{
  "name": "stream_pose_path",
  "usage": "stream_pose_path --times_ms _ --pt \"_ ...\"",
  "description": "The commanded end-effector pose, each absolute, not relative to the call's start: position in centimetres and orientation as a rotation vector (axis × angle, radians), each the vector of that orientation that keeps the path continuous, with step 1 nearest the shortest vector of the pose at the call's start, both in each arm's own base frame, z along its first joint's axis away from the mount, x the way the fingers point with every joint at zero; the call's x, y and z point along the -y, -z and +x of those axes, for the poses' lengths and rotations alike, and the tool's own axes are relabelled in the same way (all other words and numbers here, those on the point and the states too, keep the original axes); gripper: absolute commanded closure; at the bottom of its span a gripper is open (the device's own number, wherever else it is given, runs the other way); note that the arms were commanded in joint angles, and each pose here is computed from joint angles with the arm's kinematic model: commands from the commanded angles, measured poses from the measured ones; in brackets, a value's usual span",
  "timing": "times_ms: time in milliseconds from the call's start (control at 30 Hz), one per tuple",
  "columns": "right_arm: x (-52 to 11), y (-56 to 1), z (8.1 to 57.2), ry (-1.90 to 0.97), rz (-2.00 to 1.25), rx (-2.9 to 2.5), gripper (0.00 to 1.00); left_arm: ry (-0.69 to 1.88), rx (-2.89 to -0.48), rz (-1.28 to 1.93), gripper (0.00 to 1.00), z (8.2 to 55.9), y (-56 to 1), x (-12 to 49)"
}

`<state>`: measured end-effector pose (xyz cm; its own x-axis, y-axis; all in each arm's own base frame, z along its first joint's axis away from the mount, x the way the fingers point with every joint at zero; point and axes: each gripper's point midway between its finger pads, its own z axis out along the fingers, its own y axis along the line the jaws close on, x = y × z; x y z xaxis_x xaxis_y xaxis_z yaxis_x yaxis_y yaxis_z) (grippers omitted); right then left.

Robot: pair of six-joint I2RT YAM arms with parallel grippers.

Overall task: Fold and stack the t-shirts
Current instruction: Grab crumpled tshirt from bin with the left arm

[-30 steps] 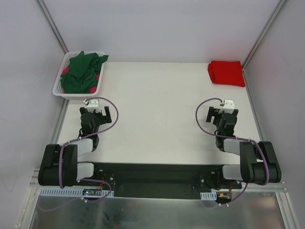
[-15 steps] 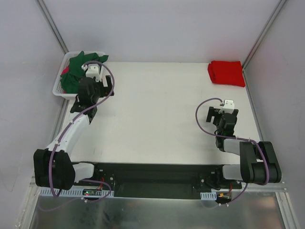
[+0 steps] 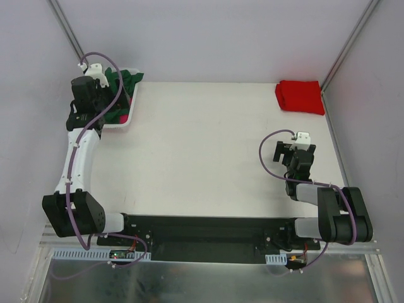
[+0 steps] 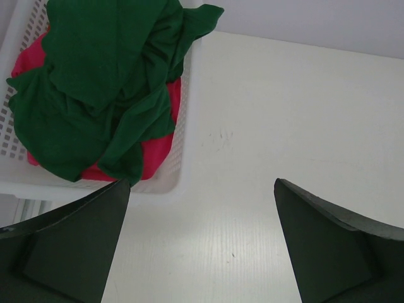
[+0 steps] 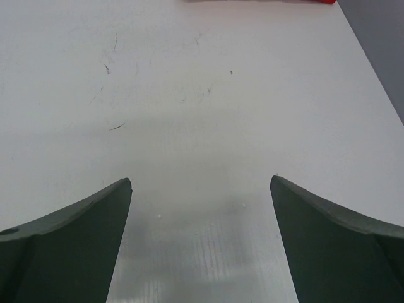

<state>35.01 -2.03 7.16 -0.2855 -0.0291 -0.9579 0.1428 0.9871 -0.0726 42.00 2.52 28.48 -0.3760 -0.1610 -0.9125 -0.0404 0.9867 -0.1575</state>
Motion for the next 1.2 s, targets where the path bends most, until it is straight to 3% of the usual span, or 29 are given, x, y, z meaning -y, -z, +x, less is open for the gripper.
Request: stream_pose_path --times_ms 0,267,467,633,1167 --pt "1.8 -8.4 35.5 0.155 0.076 -1.799 0.04 0.066 -1.914 -0.079 0.01 41.8 -31.3 -3.0" --pt "1.8 -8.3 35.5 0.155 0.076 -1.802 0.04 0.065 -1.997 -0.092 0.01 43.1 -30.2 -3.4" --pt "1.8 -8.4 35.5 0.155 0.076 -1.799 0.04 0.03 -2.06 -0.127 0.01 46.7 -27.6 -4.7" --pt "1.8 -8.4 35.5 0.155 0.074 -1.799 0.04 -0.046 -2.098 -0.185 0.05 49.1 -25.4 -6.3" --pt "1.8 -8.4 35.5 0.155 0.076 -1.801 0.04 -0.288 -2.154 -0.258 0.04 53.0 -20.3 -10.7"
